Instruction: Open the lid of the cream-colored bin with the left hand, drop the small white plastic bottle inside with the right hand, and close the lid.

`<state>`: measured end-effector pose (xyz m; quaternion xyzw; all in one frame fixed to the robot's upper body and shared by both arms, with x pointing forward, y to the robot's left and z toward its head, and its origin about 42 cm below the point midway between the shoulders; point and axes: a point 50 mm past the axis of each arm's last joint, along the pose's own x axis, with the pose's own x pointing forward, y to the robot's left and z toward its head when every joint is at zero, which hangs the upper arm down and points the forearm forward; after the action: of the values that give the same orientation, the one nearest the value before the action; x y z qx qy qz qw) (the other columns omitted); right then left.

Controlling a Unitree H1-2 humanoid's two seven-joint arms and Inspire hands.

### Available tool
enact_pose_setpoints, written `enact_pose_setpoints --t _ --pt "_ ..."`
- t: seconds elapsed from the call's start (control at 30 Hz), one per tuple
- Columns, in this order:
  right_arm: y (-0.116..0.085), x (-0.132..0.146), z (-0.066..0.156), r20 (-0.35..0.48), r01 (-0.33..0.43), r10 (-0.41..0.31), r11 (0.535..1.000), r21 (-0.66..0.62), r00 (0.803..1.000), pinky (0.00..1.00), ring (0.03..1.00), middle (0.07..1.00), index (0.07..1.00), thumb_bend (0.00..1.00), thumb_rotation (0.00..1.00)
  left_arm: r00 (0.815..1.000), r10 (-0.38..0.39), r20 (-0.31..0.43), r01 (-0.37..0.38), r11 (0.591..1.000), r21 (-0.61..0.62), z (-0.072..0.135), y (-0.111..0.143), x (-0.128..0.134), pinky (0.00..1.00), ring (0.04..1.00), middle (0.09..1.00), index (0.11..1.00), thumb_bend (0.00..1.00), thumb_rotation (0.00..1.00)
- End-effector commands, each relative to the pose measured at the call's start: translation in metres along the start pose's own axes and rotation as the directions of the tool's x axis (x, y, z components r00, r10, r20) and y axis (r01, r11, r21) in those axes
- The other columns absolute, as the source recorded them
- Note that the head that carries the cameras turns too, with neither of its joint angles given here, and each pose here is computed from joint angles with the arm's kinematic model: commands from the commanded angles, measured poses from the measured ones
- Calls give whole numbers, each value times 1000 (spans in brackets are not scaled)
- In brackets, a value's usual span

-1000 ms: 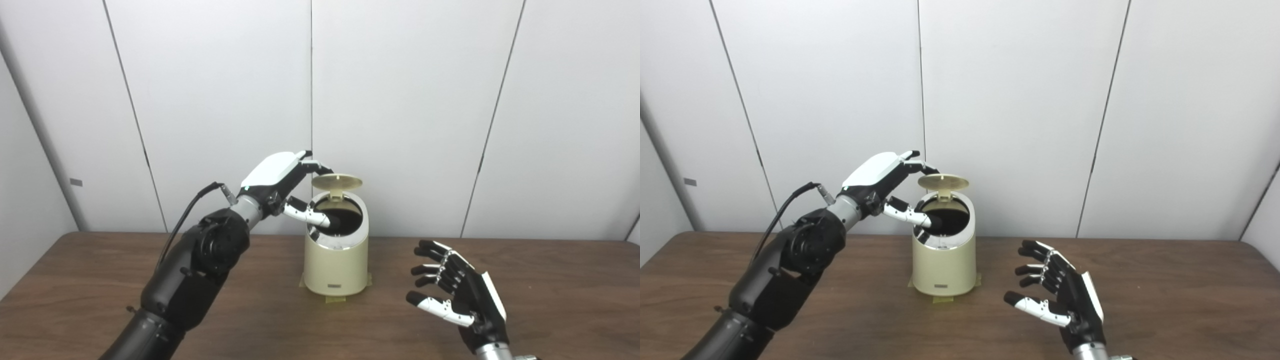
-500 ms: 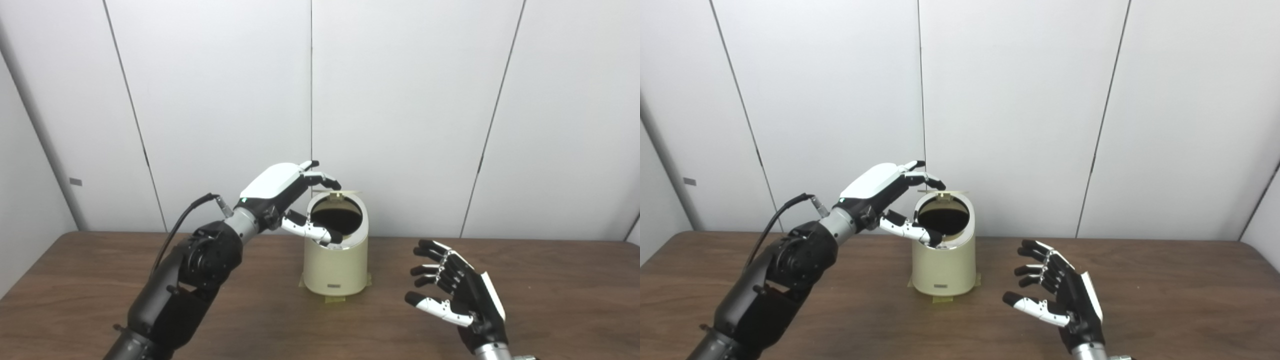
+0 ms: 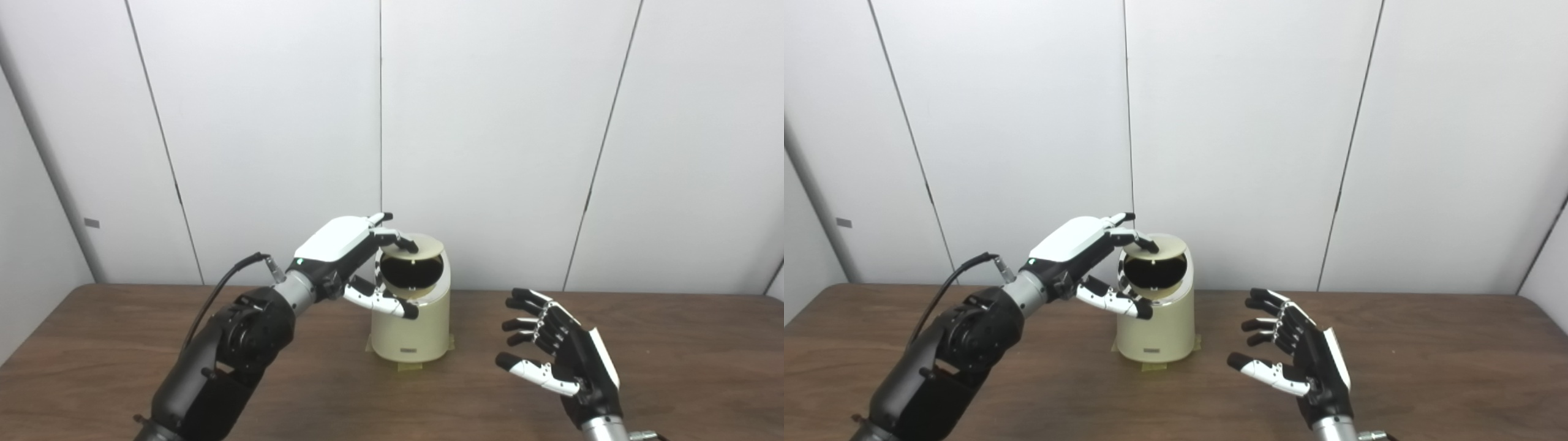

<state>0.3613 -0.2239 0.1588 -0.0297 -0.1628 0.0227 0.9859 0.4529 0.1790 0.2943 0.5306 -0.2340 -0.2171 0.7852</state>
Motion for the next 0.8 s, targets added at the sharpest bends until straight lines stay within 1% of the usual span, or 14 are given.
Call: enact_pose_setpoints --t 0.0,0.07,0.17,0.3,0.43,0.53,0.6,0.77 --pt "4 15 21 79 4 -4 1000 2 997 507 606 741 742 801 240 998 51 26 -53 996 65 2 19 3 1000 1000 802 790 973 450" --pt "5 15 22 79 4 -4 1000 -1 997 504 604 739 740 797 235 999 40 20 -41 996 85 1 16 1 1000 1000 800 791 975 432" --pt "5 14 22 80 1 -2 1000 5 997 493 599 738 739 790 224 999 38 37 -43 990 132 1 11 -1 1000 1000 790 786 979 439" --pt "5 15 22 82 -1 0 1000 5 997 485 597 740 745 796 239 998 23 54 -33 981 189 1 7 -2 1000 993 780 776 973 457" --pt "4 15 22 79 3 -3 1000 1 997 486 594 736 744 804 249 998 -3 67 -14 969 245 3 1 -4 1000 986 772 766 968 433" --pt "4 15 23 78 6 -7 1000 3 997 488 591 736 740 808 247 998 -48 49 30 948 318 4 -6 -4 1000 995 787 779 971 442" --pt "5 15 24 81 6 -6 1000 3 997 486 592 736 738 810 249 996 -93 20 79 931 357 5 -12 -3 1000 1000 805 795 974 450" --pt "3 15 24 85 3 -3 1000 -1 996 479 588 732 740 813 258 984 -170 -44 174 907 383 5 -26 -3 1000 1000 836 835 989 432"
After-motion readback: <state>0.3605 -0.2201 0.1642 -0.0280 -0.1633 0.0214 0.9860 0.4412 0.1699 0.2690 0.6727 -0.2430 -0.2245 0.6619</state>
